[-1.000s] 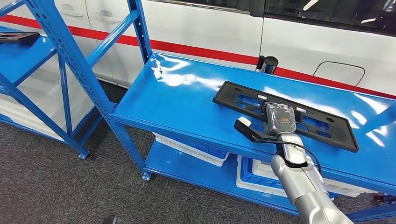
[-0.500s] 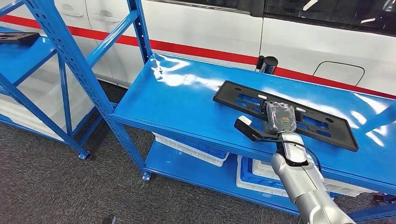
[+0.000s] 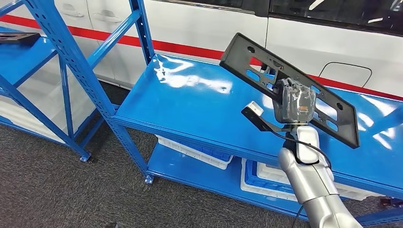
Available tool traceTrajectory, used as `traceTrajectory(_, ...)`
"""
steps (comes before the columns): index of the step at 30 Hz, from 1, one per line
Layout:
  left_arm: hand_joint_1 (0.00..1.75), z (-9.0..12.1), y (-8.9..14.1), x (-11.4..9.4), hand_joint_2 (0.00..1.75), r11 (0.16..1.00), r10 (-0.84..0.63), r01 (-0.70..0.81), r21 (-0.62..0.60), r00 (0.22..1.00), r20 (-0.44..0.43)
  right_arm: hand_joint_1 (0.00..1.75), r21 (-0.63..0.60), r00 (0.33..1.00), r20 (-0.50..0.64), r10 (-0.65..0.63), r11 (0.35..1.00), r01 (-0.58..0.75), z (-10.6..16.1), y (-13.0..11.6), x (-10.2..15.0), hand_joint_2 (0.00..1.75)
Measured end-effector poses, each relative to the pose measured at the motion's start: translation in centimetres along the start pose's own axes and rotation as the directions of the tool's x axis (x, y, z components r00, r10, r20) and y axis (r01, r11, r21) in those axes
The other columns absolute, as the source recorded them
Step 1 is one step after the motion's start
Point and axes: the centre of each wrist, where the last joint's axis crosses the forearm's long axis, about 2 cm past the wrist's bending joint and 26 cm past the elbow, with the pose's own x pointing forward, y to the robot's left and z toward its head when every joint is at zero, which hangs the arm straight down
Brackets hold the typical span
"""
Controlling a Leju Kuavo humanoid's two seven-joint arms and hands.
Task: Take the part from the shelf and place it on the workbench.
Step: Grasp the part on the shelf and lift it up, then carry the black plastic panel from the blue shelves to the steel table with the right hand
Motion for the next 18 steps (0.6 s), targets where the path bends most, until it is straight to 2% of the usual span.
traceTrajectory(9,0.00,0.0,-0.2,-0.1,1.75,0.999,-0.030,0.028,-0.037,0.997,-0.065,1.75,-0.082,1.000,0.023,-0.020,0.996,0.022,0.2,-2.5,0.5,1.75)
traceTrajectory(15,0.00,0.0,-0.3,0.1,1.75,0.998,-0.046,0.042,-0.045,0.996,-0.080,1.75,-0.113,0.999,0.016,-0.045,0.993,0.047,0.9,-3.5,0.4,1.75)
traceTrajectory(18,0.00,0.0,-0.2,-0.1,1.75,0.996,-0.055,0.051,-0.067,0.997,-0.053,1.75,-0.119,0.999,0.012,-0.053,0.991,0.054,1.7,-3.8,0.2,1.75)
